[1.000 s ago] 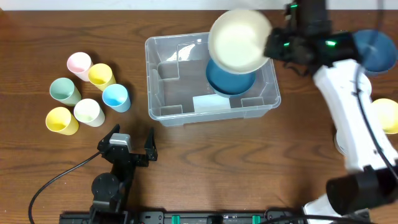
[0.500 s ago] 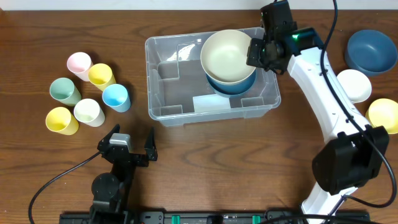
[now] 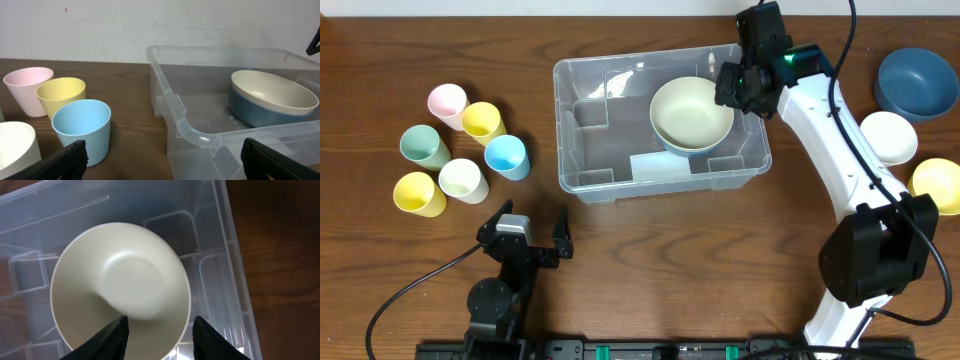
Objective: Pack container
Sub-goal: 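Lift the beige bowl and place it into the teal bowl in the bin, then move the right gripper to the second dark teal bowl and grasp it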
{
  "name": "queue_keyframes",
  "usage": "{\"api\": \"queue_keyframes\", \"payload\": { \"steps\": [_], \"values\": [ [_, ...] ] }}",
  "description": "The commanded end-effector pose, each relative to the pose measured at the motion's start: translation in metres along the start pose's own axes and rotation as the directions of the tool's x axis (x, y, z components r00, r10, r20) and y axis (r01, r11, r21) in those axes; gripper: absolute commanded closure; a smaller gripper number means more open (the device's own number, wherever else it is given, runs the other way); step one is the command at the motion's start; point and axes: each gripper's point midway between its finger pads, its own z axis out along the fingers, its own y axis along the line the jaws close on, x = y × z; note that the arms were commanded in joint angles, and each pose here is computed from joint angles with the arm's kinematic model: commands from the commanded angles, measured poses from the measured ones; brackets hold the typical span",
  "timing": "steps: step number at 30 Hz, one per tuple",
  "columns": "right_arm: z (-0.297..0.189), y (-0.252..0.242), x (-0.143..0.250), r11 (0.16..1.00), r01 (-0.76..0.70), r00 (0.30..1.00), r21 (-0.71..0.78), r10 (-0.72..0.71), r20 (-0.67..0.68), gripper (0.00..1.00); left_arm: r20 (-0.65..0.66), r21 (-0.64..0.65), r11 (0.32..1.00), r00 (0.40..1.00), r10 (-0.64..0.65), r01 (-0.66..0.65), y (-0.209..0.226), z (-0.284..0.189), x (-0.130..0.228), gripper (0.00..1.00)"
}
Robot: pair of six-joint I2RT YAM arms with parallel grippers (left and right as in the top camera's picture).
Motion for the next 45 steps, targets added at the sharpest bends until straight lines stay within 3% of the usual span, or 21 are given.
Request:
{"api": "queue_keyframes", "payload": {
  "steps": [1,5,11,17,26,36,45],
  "values": [
    [-0.024,-0.005,-0.020,1.000,0.002,0.997,-0.007,-0.001,0.072,0.56,-0.045,0.002,1.000,0.999,0.005,-0.005,0.001,0.001,0.015,0.02],
    [-0.065,-0.027,-0.047,0.999,-0.046,0.985,-0.010,0.047,0.168,0.50,-0.045,0.002,1.000,0.999,0.005,-0.005,0.001,0.001,0.015,0.02],
    [-0.096,-0.117,-0.071,0.972,-0.229,0.949,0.058,0.210,0.234,0.47,-0.045,0.003,1.000,0.999,0.005,-0.005,0.001,0.001,0.015,0.02],
    [-0.100,-0.233,-0.074,0.837,-0.520,0.837,0.168,0.461,0.294,0.47,-0.045,0.002,1.000,0.999,0.005,-0.005,0.001,0.001,0.015,0.02],
    [-0.091,-0.348,-0.066,0.687,-0.691,0.715,0.225,0.604,0.353,0.49,-0.045,0.002,1.000,0.999,0.005,-0.005,0.001,0.001,0.015,0.02],
    [-0.028,-0.407,-0.041,0.624,-0.720,0.693,0.304,0.664,0.279,0.53,-0.045,0.002,1.000,0.999,0.005,-0.005,0.001,0.001,0.015,0.02],
    [0.006,-0.427,-0.049,0.645,-0.705,0.709,0.294,0.642,0.292,0.54,-0.045,0.002,1.000,0.999,0.004,-0.004,0.001,0.001,0.015,0.02]
  ]
}}
